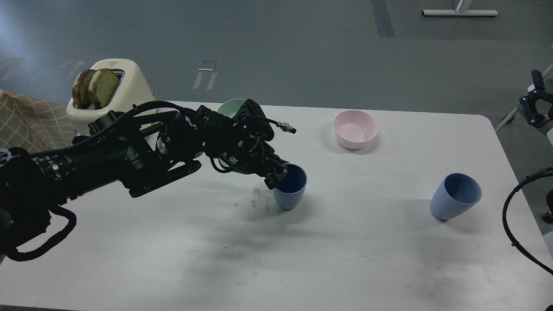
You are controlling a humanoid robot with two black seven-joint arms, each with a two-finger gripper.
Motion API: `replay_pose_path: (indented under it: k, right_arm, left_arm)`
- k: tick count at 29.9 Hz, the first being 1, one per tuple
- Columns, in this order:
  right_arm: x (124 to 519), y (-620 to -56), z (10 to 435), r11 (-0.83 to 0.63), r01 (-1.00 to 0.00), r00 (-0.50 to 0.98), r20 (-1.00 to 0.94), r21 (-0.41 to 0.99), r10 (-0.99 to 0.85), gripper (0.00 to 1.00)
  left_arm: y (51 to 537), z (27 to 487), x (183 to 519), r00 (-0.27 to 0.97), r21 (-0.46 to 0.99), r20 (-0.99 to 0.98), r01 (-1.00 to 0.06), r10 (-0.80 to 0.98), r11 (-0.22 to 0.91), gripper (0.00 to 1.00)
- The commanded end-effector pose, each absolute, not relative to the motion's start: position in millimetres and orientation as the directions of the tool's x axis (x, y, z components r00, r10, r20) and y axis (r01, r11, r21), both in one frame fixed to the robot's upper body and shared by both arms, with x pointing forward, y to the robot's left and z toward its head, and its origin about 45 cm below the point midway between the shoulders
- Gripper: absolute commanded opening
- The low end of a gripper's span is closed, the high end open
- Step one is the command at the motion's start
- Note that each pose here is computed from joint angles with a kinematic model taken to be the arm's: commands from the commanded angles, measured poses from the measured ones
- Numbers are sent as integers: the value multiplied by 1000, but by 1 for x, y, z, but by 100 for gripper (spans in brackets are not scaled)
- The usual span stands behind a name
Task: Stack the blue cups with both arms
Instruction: 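Lift the blue cup with the left gripper and carry it to table center, then release the cup upright and raise the left arm away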
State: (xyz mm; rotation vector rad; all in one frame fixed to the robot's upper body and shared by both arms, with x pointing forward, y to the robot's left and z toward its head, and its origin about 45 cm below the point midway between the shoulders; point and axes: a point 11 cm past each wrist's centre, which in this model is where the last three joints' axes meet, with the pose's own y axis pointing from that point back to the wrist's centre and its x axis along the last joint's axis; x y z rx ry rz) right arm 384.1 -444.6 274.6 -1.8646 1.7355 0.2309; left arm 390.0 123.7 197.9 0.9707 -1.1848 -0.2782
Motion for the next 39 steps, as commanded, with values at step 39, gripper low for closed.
replay_pose_path:
  k: [39]
  right_arm:
    - [321,-439,343,-179,-980,173,798,83,-578,100]
  left_arm:
    - [459,357,432,102,-371,-331,-928,938,-29,98]
